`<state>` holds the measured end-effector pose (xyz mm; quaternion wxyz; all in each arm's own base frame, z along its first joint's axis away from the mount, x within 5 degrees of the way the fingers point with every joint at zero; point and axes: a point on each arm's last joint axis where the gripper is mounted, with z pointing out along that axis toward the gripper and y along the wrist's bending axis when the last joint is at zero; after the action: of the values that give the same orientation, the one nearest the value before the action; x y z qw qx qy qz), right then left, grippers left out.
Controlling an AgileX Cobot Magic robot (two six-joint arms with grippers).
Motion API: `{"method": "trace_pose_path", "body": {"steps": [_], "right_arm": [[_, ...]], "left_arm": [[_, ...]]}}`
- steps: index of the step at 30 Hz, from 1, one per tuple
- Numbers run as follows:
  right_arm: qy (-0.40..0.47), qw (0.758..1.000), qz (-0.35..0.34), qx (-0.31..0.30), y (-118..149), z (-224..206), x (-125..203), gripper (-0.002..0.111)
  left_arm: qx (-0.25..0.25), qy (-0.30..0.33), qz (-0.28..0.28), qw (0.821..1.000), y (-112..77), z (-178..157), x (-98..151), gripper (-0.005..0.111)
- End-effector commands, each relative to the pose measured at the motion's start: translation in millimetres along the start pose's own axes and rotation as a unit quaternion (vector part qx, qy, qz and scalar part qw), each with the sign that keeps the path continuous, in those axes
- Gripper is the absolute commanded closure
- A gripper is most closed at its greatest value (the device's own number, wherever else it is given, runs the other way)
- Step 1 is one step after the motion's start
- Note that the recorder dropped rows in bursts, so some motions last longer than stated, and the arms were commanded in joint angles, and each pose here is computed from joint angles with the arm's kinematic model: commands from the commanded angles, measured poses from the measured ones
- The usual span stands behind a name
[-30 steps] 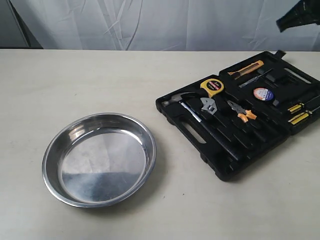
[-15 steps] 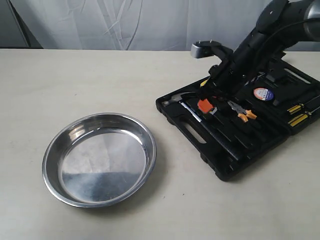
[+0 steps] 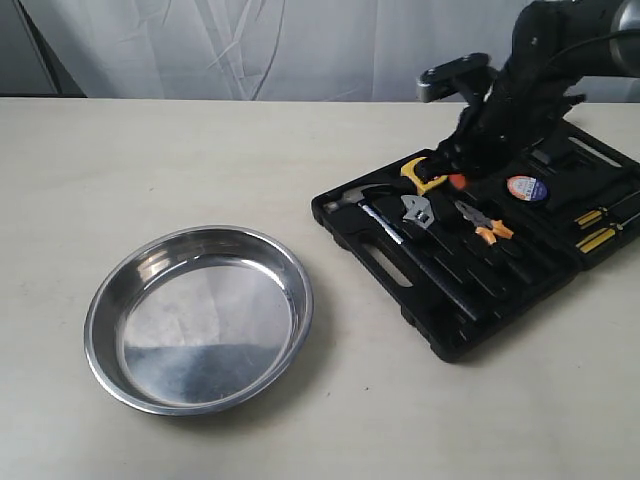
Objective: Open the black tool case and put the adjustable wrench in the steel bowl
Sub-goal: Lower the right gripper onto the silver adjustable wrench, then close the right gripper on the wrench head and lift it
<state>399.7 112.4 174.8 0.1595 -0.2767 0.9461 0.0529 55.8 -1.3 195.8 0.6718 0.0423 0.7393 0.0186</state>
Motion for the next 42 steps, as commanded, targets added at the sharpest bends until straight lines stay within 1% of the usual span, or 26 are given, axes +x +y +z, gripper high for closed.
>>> {"method": "trace_pose_path", "body": {"steps": [1, 2, 3, 4, 5, 6, 7, 8, 9, 10, 11, 12, 14, 16, 18, 20, 22, 24, 25, 26, 27, 29, 36, 42], "right_arm": [[-0.052, 0.988, -0.091, -0.111, 35, -5, -12, 0.109], [-0.054, 0.993, -0.047, -0.094, 34, -5, -14, 0.109], [-0.034, 0.998, 0.033, -0.039, 23, -3, -11, 0.109], [-0.017, 0.998, 0.067, -0.001, 16, -3, -8, 0.109], [0.04, 0.992, 0.102, 0.069, 5, -5, 4, 0.109], [0.08, 0.987, 0.105, 0.096, 1, -6, 11, 0.109], [0.12, 0.981, 0.09, 0.121, -3, -9, 18, 0.109], [0.156, 0.976, 0.078, 0.13, -4, -11, 24, 0.109], [0.183, 0.974, 0.058, 0.122, -3, -12, 28, 0.109], [0.204, 0.974, 0.03, 0.098, 1, -13, 31, 0.109], [0.205, 0.977, 0.007, 0.065, 6, -12, 31, 0.109], [0.187, 0.982, 0.0, 0.039, 10, -10, 28, 0.109], [0.12, 0.993, -0.006, -0.009, 18, -6, 16, 0.109], [0.062, 0.998, 0.006, -0.019, 20, -2, 6, 0.109], [0.034, 0.999, 0.02, -0.023, 21, 2, 1, 0.107], [0.033, 0.999, 0.005, -0.023, 22, 6, 0, 0.099], [0.04, 0.999, -0.013, -0.018, 22, 11, 1, 0.086], [0.043, 0.999, -0.02, -0.011, 20, 19, 2, 0.069], [0.045, 0.999, -0.024, -0.007, 19, 23, 3, 0.063], [0.049, 0.998, -0.027, -0.003, 18, 27, 4, 0.059], [0.052, 0.998, -0.029, -0.001, 17, 31, 5, 0.058], [0.057, 0.998, -0.029, -0.001, 17, 38, 6, 0.059], [0.085, 0.996, -0.035, -0.002, 15, 58, 14, 0.075], [0.118, 0.992, -0.032, -0.013, 16, 62, 20, 0.075]], "left_arm": [[0.002, -0.002, -0.004, 1.0, -0.2, 0, -1, 0.106], [0.002, -0.002, -0.004, 1.0, -0.2, 0, -1, 0.106], [0.002, -0.002, -0.004, 1.0, -0.2, 0, -1, 0.106], [0.002, -0.002, -0.004, 1.0, -0.2, 0, -1, 0.106], [0.002, -0.002, -0.004, 1.0, -0.2, 0, -1, 0.106], [0.002, -0.002, -0.004, 1.0, -0.2, 0, -1, 0.106], [0.002, -0.002, -0.004, 1.0, -0.2, 0, -1, 0.106], [0.002, -0.002, -0.004, 1.0, -0.2, 0, -1, 0.106], [0.002, -0.002, -0.004, 1.0, -0.2, 0, -1, 0.106], [0.002, -0.002, -0.004, 1.0, -0.2, 0, -1, 0.106], [0.002, -0.002, -0.004, 1.0, -0.2, 0, -1, 0.106], [0.002, -0.002, -0.004, 1.0, -0.2, 0, -1, 0.106], [0.002, -0.002, -0.004, 1.0, -0.2, 0, -1, 0.106], [0.002, -0.002, -0.004, 1.0, -0.2, 0, -1, 0.106], [0.002, -0.002, -0.004, 1.0, -0.2, 0, -1, 0.106], [0.002, -0.002, -0.004, 1.0, -0.2, 0, -1, 0.106], [0.002, -0.002, -0.004, 1.0, -0.2, 0, -1, 0.106], [0.002, -0.002, -0.004, 1.0, -0.2, 0, -1, 0.106], [0.002, -0.002, -0.004, 1.0, -0.2, 0, -1, 0.106], [0.002, -0.002, -0.004, 1.0, -0.2, 0, -1, 0.106], [0.002, -0.002, -0.004, 1.0, -0.2, 0, -1, 0.106], [0.002, -0.002, -0.004, 1.0, -0.2, 0, -1, 0.106], [0.002, -0.002, -0.004, 1.0, -0.2, 0, -1, 0.106], [0.002, -0.002, -0.004, 1.0, -0.2, 0, -1, 0.106]]}}
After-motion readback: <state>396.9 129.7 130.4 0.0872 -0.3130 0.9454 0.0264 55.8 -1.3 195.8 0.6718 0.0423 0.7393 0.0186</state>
